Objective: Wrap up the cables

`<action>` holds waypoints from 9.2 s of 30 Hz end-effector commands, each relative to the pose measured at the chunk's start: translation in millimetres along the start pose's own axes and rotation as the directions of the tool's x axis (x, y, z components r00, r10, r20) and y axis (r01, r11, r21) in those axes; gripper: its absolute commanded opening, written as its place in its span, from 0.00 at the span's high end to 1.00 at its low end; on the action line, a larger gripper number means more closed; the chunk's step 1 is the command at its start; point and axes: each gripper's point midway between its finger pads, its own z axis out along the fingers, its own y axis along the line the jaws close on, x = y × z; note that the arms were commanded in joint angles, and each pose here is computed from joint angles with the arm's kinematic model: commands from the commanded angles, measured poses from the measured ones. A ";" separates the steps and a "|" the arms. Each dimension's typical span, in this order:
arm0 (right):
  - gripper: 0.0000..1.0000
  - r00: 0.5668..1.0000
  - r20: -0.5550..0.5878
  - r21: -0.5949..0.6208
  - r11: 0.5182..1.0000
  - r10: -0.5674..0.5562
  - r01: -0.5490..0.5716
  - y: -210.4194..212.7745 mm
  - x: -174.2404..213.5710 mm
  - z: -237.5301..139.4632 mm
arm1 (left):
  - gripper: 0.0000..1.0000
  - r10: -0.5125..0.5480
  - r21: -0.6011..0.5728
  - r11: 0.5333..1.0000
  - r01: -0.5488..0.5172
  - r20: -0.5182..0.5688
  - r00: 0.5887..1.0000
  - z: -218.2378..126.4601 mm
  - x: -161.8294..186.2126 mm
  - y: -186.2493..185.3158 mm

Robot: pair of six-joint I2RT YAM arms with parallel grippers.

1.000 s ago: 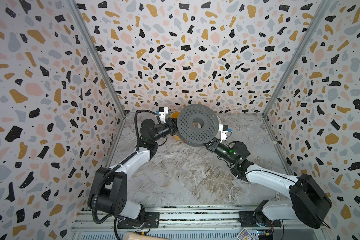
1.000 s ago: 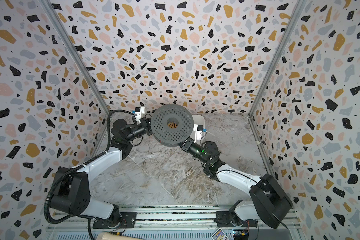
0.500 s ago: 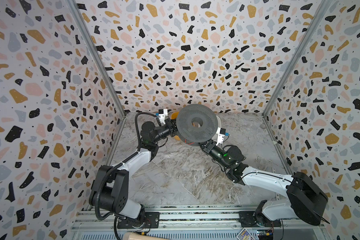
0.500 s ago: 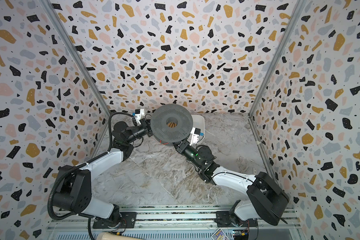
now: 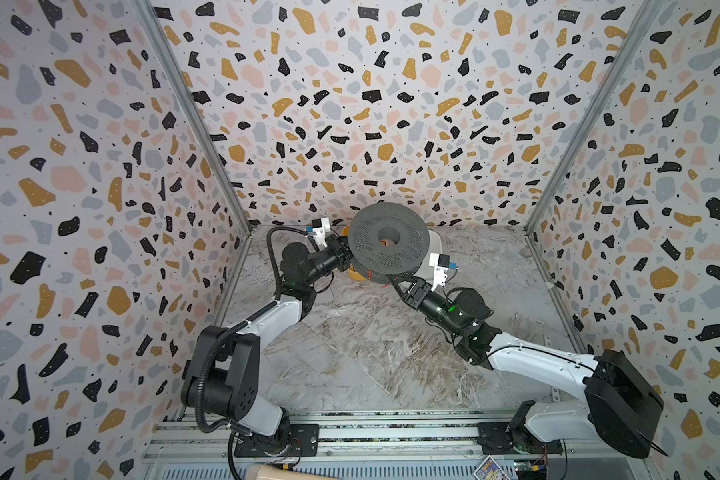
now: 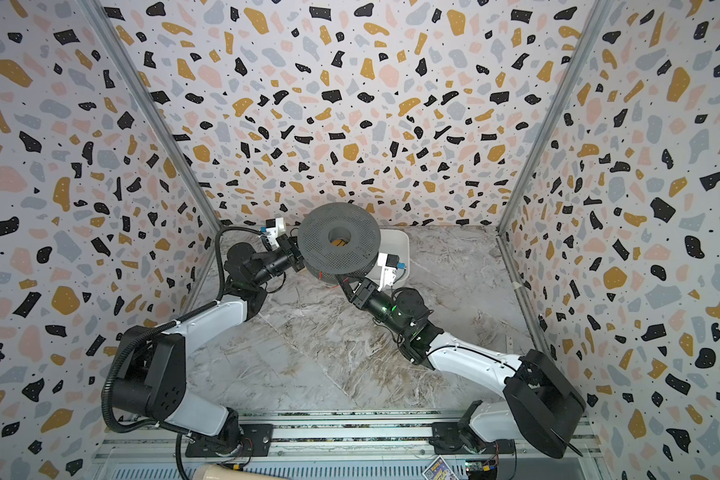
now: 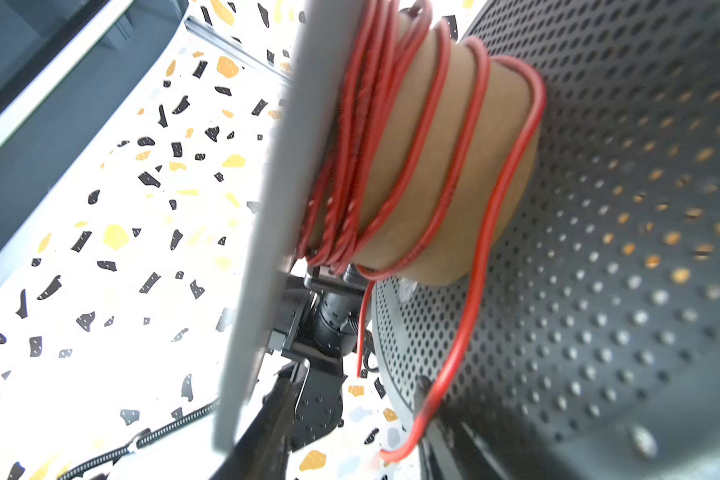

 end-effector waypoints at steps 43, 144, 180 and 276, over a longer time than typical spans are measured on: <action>0.33 0.938 -0.265 0.129 0.956 -0.222 0.263 -22.7 63.2 -20.8 | 1.00 -0.011 0.308 0.950 0.051 -0.131 0.991 -5.8 11.2 -62.2; 1.00 0.984 -0.061 -0.111 0.978 0.170 -0.176 -21.8 -93.0 -21.3 | 0.87 0.040 -0.096 0.994 -0.057 -0.170 0.985 -6.7 24.6 48.2; 1.00 0.960 -0.041 -0.109 0.954 0.278 -0.281 -43.4 -78.0 -61.2 | 0.40 0.072 -0.320 0.938 -0.137 -0.207 0.976 -27.0 28.9 100.4; 0.01 0.982 -0.073 0.150 0.975 0.174 -0.162 -195.6 -6.8 -115.4 | 0.19 0.309 -0.448 0.806 -0.387 -0.240 0.920 -69.2 13.3 32.3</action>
